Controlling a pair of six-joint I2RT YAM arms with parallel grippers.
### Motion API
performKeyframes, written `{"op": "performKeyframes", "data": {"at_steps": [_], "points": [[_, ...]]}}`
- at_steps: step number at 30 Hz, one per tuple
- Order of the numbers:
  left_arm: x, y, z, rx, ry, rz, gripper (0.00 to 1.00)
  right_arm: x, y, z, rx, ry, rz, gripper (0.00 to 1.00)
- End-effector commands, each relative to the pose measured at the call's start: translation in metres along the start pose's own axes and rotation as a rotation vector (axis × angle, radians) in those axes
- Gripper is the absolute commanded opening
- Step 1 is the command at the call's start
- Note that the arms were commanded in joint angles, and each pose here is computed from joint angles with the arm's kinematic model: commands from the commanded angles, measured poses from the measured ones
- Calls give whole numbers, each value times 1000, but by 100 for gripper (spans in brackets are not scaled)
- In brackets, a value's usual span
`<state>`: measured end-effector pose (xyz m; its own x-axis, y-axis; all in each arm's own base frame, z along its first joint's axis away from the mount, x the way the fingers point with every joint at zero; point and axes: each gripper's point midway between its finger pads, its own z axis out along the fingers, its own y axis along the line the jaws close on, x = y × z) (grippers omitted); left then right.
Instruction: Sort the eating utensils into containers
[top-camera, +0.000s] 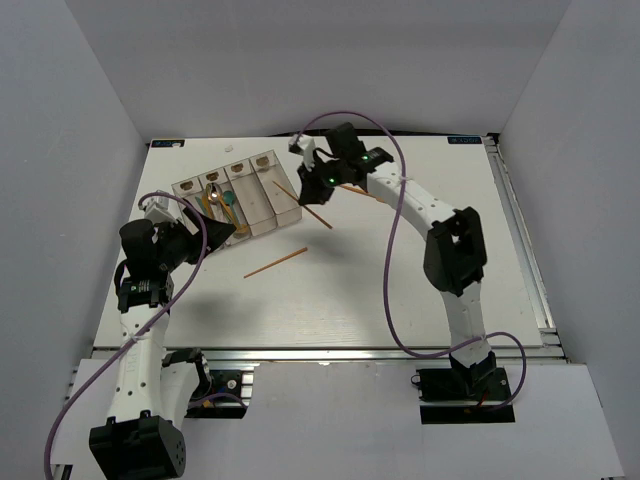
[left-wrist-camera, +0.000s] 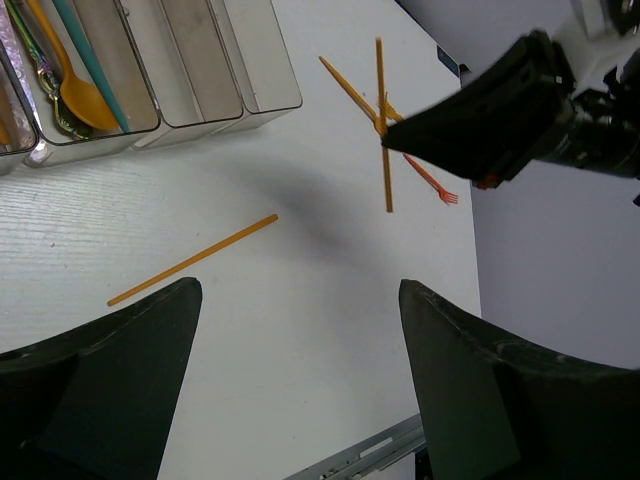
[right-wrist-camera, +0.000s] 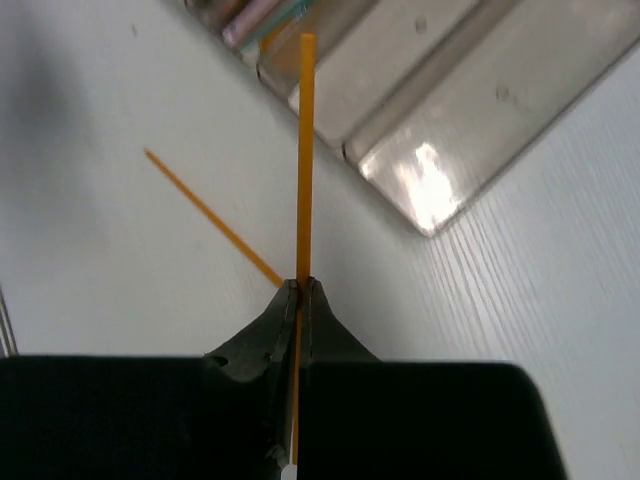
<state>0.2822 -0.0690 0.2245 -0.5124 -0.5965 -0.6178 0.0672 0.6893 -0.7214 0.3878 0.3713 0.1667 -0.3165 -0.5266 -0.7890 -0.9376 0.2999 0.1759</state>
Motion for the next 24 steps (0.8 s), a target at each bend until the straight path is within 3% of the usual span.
{"op": "performKeyframes", "data": {"at_steps": [1,6,13,18,24], "points": [[4,-3,-8,4,-1,30,91,-56,8,33,-21,-117,86,0],[9,-3,-16,-11,2,35,91,-130,8,60,53,-354,31,0],[19,2,-27,-47,2,39,91,-189,-19,75,257,-617,28,0],[23,4,-31,-71,10,40,91,-193,-31,87,314,-677,27,0],[23,4,-36,-84,15,60,91,-161,-29,120,296,-620,71,0]]}}
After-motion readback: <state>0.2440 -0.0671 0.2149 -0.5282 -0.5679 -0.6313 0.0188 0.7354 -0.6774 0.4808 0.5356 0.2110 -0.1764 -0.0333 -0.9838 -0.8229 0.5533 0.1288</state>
